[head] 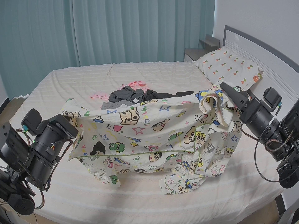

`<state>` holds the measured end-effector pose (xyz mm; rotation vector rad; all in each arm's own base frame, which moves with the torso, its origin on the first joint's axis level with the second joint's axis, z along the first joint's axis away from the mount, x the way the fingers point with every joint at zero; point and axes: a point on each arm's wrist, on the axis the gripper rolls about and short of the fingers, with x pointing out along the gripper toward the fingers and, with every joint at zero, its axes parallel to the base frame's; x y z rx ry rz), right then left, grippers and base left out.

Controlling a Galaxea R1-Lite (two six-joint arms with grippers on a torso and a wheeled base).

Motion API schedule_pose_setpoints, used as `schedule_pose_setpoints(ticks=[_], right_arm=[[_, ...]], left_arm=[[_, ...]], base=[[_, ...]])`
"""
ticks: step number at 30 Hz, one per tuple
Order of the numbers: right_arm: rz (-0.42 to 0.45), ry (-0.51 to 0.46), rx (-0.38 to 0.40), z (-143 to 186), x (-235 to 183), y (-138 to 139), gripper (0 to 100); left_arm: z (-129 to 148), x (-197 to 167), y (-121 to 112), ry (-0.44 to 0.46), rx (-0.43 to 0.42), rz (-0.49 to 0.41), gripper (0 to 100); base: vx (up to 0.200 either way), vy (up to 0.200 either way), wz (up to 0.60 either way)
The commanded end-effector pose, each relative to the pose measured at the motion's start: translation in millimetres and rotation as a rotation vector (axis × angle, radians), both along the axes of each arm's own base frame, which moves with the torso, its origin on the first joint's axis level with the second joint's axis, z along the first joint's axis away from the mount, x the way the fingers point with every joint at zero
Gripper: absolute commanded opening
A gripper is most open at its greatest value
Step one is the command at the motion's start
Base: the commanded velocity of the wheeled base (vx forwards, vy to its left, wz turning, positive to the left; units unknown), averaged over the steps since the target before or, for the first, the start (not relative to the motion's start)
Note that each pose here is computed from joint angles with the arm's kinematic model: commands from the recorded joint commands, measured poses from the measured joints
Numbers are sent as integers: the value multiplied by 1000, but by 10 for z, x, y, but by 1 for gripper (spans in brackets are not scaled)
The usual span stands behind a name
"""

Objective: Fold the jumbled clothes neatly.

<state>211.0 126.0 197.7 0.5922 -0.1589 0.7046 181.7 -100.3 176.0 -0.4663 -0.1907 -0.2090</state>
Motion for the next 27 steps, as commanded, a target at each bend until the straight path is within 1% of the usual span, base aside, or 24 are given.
schedule_pose_setpoints(ticks=[1,11,15,18,27], right_arm=[[1,-6,3,13,-6,-6,0],[2,5,-4,-12,9,7,0],[8,6,-4,-16,0,19,0],[16,9,-5,-23,-7,42,0],[17,18,-9,-44,9,55,0]], left_arm=[[25,-11,8,-19,-10,1,0],[37,-24,16,-25,-7,3,0],[56,-42,27,-36,8,8,0],[35,-56,35,-30,22,10,0],[35,-56,35,-30,24,10,0]], base=[[0,200,0],[0,200,0],[0,200,0],[0,200,0],[0,200,0]])
